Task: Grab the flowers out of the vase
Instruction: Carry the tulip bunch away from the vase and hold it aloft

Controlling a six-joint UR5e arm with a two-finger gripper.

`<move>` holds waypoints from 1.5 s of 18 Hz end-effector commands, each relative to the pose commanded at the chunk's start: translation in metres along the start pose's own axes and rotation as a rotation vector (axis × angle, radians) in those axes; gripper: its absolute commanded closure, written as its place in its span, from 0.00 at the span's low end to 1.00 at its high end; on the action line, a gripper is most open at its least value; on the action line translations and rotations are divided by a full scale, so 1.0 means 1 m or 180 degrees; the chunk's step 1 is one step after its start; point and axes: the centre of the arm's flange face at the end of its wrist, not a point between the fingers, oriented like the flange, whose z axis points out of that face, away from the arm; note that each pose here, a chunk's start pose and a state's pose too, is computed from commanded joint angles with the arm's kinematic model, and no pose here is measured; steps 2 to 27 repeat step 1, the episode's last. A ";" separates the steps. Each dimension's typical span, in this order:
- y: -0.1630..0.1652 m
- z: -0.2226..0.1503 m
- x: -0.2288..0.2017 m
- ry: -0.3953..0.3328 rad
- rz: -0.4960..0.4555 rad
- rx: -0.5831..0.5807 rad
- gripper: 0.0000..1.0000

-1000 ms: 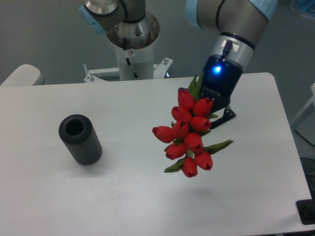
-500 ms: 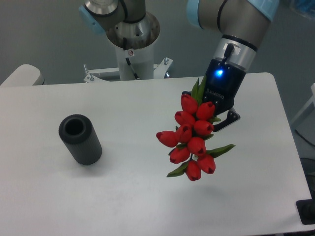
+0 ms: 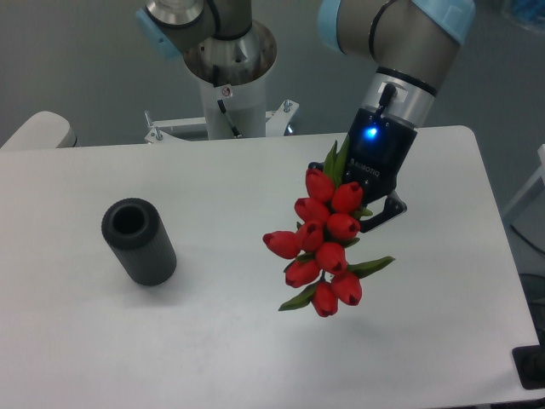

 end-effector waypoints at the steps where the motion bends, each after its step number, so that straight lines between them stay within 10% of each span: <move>1: 0.000 0.000 0.001 -0.0002 0.0000 -0.0005 0.79; 27: 0.000 0.000 0.001 -0.0002 0.0000 -0.0005 0.79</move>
